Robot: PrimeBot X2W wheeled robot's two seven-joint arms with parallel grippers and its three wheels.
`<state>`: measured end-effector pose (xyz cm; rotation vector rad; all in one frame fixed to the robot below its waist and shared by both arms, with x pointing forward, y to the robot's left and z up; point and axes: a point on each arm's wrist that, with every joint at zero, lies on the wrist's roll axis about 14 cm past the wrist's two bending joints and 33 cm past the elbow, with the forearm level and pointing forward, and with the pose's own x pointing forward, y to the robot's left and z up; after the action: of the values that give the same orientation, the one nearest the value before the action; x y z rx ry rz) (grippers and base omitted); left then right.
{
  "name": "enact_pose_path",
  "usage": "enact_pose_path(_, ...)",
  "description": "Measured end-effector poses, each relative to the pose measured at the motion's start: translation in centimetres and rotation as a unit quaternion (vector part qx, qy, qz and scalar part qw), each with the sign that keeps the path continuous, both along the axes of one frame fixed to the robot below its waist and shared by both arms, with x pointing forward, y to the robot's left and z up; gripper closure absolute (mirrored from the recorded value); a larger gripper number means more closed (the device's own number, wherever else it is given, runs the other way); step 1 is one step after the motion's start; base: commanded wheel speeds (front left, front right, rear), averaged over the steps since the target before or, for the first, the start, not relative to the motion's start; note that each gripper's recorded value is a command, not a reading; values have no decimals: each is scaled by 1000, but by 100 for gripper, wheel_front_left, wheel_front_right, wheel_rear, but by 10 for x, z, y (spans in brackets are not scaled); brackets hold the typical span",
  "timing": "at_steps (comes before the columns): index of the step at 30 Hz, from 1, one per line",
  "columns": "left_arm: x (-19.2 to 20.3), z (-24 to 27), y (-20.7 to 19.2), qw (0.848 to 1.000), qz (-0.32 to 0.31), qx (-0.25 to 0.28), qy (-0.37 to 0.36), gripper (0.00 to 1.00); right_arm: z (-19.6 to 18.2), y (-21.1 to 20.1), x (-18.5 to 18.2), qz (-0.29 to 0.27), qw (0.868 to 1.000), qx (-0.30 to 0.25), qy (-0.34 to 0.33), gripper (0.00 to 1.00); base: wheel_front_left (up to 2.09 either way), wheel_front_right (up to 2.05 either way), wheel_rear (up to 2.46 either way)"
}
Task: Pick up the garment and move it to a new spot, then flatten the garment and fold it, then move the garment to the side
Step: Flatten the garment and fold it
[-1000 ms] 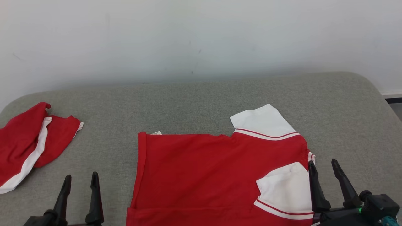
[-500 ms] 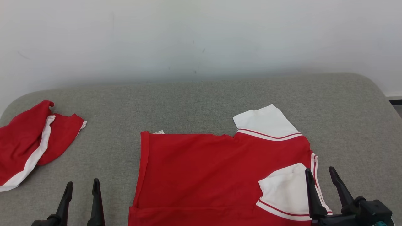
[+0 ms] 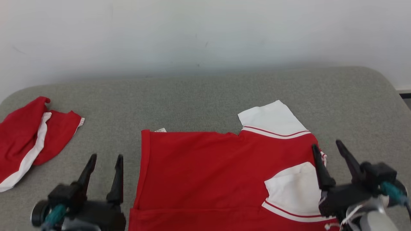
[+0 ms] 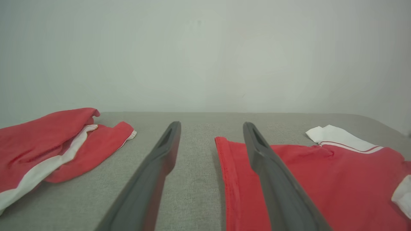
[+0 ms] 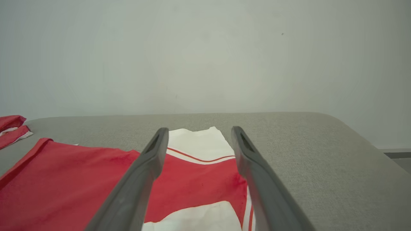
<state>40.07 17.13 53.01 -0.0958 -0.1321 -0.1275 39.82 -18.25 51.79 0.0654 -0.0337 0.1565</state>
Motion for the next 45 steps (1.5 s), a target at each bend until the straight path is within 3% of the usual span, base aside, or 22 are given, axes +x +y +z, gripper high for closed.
enact_pose_path(6, 48, 8, -26, 998, -58, 30, 17, 0, 5, -9, 48, 1, 999, -32, 29, 0, 0, 0, 0)
enact_pose_path(12, 95, -7, -37, 990, -103, 46, 82, 0, -7, -12, 99, 2, 996, -55, 74, 0, 0, 0, 0)
enact_pose_path(19, 132, -45, -42, 967, -139, 48, 208, 0, -36, -21, 143, -2, 987, -80, 136, 0, 0, 0, 0)
enact_pose_path(29, 133, -79, -49, 925, -176, 56, 333, 0, -57, -20, 165, 7, 977, -109, 184, 0, 0, 0, 0)
enact_pose_path(41, 125, -102, -55, 903, -187, 54, 384, 0, -74, -13, 181, 18, 962, -137, 234, 0, 0, 0, 0)
enact_pose_path(42, 126, -103, -56, 902, -188, 55, 386, 11, -76, -12, 182, 18, 961, -139, 240, 0, 0, 0, 0)
enact_pose_path(43, 125, -105, -57, 900, -189, 57, 388, 54, -78, -12, 183, 19, 959, -143, 246, 0, 0, 0, 0)
enact_pose_path(44, 125, -106, -57, 899, -190, 58, 391, 80, -81, -12, 184, 20, 956, -146, 252, 0, 0, 0, 0)
enact_pose_path(45, 125, -107, -57, 898, -190, 58, 393, 97, -84, -11, 185, 21, 954, -149, 259, 0, 0, 0, 0)
